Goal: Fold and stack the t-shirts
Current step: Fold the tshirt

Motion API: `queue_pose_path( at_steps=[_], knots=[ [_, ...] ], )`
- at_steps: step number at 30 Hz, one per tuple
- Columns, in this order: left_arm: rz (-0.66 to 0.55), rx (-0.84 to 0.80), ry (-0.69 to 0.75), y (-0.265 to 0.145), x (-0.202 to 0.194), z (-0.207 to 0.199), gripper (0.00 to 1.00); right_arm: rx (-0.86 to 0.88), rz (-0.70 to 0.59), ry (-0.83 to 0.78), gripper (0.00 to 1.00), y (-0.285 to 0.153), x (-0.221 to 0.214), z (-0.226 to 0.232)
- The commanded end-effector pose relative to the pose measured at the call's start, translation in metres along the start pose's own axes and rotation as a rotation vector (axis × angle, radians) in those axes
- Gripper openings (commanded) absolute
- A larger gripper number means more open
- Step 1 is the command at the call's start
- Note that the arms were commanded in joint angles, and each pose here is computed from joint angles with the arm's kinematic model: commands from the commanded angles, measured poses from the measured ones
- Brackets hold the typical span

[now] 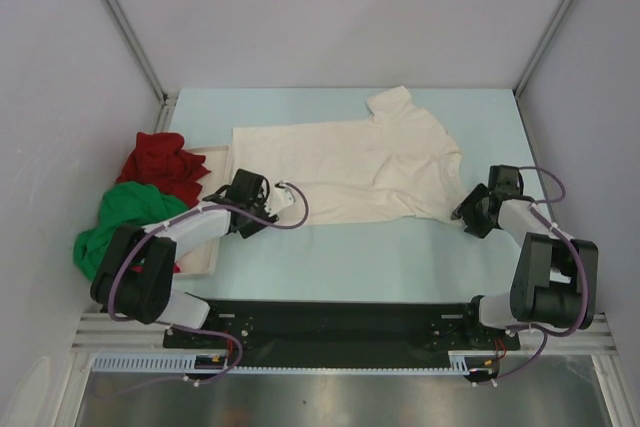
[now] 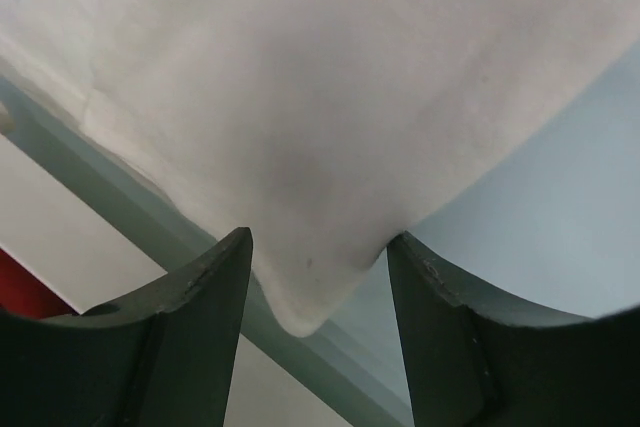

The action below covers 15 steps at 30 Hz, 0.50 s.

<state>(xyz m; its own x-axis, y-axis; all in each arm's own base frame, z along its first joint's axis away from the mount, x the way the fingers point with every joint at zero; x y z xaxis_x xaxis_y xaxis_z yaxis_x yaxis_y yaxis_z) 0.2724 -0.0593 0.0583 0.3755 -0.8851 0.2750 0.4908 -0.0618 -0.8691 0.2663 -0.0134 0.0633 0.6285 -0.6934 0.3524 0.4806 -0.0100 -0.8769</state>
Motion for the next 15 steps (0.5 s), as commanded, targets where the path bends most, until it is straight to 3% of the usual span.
queue_pose_path(
  at_steps=[1,4,5,6,7,8,9,15],
  knots=[
    [-0.002,0.072,-0.009,0.012,0.001,0.015,0.62,0.031,-0.020,0.039,0.49,0.009,0.009,0.003],
    [0.016,0.062,-0.011,0.021,-0.005,0.012,0.56,0.031,-0.023,0.083,0.22,0.009,0.013,-0.007],
    [0.022,0.058,-0.014,0.024,-0.007,0.010,0.45,0.027,-0.038,0.101,0.07,0.007,0.016,-0.011],
    [0.025,0.052,-0.015,0.027,-0.007,0.008,0.37,0.031,-0.057,0.117,0.00,0.001,0.017,-0.015],
    [0.029,0.047,-0.017,0.028,-0.009,0.007,0.27,0.020,-0.078,0.157,0.00,-0.002,0.023,-0.025],
    [0.023,0.048,-0.024,0.029,-0.008,0.007,0.07,0.018,-0.089,0.177,0.00,-0.005,0.024,-0.030],
    [0.015,0.050,-0.033,0.029,-0.006,0.008,0.00,0.026,-0.095,0.194,0.00,-0.009,0.025,-0.033],
    [-0.085,-0.025,-0.088,0.005,0.012,0.004,0.00,0.055,-0.138,0.352,0.00,-0.039,0.024,-0.062]
  ],
)
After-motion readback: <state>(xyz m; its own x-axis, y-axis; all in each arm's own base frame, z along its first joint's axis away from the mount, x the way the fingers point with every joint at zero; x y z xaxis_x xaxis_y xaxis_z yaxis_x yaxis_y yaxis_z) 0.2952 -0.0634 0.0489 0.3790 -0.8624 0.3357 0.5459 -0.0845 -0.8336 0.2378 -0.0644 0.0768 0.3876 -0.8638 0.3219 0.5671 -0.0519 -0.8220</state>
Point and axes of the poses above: each gripper's point midway between its finger pads, its own y axis out along the fingers, its own z axis along the line the jaws close on, x = y × z, the point moved 4 cm from there along -y, back along the fingers, and after that the axes turned 1 degree about y, right-handed, at the moved point
